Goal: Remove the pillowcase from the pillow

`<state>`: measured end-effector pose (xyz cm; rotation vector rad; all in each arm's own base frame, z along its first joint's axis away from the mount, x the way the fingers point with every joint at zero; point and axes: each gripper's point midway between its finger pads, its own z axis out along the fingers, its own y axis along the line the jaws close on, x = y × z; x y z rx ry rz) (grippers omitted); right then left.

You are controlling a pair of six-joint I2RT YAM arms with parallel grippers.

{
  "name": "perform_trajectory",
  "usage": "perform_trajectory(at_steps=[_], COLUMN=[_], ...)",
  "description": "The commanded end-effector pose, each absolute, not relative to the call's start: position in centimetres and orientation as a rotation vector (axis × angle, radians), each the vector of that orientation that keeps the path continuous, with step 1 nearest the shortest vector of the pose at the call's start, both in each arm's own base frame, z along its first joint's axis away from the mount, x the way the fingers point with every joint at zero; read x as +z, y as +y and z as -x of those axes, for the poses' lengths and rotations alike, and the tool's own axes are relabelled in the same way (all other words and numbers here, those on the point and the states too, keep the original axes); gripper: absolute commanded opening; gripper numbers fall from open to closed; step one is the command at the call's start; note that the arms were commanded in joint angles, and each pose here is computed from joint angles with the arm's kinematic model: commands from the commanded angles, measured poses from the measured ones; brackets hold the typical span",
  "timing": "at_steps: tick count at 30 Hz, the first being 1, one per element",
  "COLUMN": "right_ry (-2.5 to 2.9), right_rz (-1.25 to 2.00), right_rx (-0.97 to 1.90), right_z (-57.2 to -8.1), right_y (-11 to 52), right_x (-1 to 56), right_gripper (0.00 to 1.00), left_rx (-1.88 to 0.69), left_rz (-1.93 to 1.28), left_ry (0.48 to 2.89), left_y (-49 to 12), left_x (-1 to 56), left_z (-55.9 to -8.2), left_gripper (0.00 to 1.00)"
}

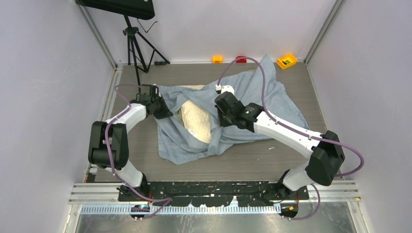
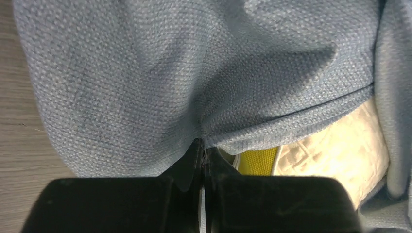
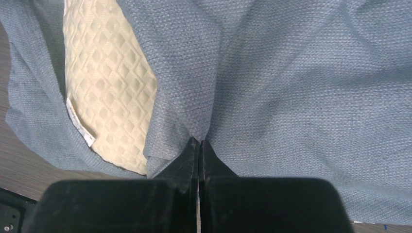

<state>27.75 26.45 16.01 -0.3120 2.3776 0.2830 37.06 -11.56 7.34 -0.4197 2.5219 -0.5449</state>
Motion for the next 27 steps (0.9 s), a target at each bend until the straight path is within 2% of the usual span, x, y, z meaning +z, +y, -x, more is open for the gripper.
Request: perform_trajectory(at_steps=[1,9,11,13,16,20,24,27], right_ry=[2.304,2.348,2.383,2.42,2.462,2.479,2.458,2.443], right_rz=[0.272,0.306,0.324,0.342,0.357,0.363,0.366,0.366], right_rx=[0.278,0.221,0.149,0.093,0.059,0.079,0.117,0.138], right_z=[-28.8,-29.2,-29.3,-29.1,-28.7,-28.2,-28.3,-28.4], right_y=[26.2,26.6,26.1,25.5,25.1,25.2,25.6,25.9], right_x=[17.9,16.0,14.5,13.2,11.7,10.9,11.4,11.9], right_gripper=[0.0,0.0,0.0,0.0,0.0,0.0,0.0,0.0], left_rx=[-0.629,-0.766,-0.743,-0.709,-0.68,-0.619,-0.606,-0.565], left_rz=[0.49,0.458,0.436,0.414,0.358,0.225,0.084,0.104], left_ry=[2.486,2.59,2.605,2.597,2.556,2.488,2.503,2.631], left_y=[-11.6,-14.0,-14.4,-14.4,-14.4,-15.1,-17.2,-16.9], left_x=[6.2,1.7,1.3,1.7,3.6,8.2,9.8,7.3], left_z=[-37.1,-35.3,-34.6,-34.0,-32.9,-30.3,-26.8,-24.9], left_gripper=[0.0,0.0,0.04,0.13,0.39,0.58,0.71,0.72])
